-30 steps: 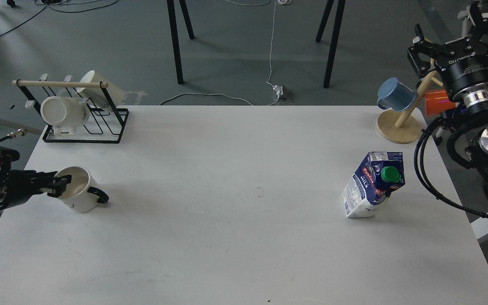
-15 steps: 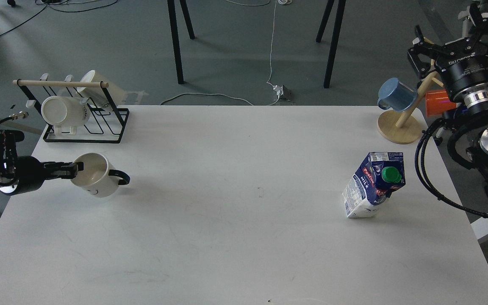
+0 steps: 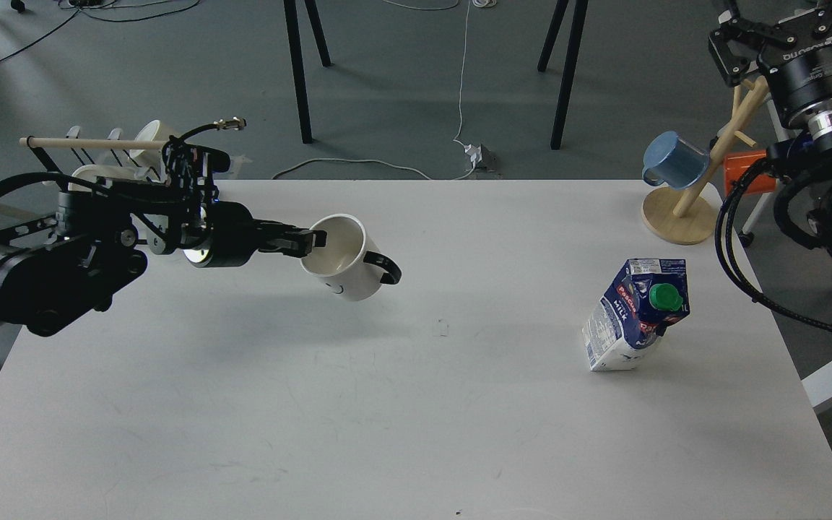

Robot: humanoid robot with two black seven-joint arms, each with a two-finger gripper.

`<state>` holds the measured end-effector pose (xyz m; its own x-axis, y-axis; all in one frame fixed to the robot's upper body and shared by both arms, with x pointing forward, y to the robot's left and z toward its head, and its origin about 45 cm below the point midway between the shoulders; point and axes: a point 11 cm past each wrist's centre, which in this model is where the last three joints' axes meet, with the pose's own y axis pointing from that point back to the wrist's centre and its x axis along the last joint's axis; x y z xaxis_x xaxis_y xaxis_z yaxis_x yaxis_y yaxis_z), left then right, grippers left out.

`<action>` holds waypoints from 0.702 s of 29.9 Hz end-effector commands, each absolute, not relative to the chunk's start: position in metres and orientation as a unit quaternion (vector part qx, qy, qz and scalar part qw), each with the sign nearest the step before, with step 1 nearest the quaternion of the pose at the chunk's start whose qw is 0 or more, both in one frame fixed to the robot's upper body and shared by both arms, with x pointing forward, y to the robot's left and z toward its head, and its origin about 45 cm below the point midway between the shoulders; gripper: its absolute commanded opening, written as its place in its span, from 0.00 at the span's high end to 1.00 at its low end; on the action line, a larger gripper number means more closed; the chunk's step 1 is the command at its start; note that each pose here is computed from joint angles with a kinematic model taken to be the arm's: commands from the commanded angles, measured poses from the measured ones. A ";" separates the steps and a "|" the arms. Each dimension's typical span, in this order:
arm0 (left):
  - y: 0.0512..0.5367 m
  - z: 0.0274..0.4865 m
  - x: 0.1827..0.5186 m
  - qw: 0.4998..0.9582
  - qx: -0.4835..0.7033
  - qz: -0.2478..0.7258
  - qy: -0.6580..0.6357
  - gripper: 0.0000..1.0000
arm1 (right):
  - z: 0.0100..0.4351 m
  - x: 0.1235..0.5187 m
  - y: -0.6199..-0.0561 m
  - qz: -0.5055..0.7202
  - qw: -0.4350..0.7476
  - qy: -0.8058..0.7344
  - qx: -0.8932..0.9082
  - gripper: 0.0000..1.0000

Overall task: Place cup and milk with both arms
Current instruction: 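Carry the white mug with the left gripper toward the table center, then lower the mug onto the table and open the left gripper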

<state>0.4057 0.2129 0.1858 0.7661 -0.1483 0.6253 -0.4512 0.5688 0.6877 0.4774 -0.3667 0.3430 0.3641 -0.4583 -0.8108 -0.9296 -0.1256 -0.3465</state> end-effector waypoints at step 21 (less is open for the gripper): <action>0.129 0.124 0.373 0.743 0.529 -0.013 -0.410 0.54 | 0.357 0.480 -0.370 0.255 0.434 0.495 -0.708 0.01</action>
<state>0.3722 0.1279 0.1221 0.6606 -0.4614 0.5922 -0.4131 0.4352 0.7999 0.4800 -0.3690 0.3561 0.3791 -0.4780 -0.7923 -0.9230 -0.1336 -0.3609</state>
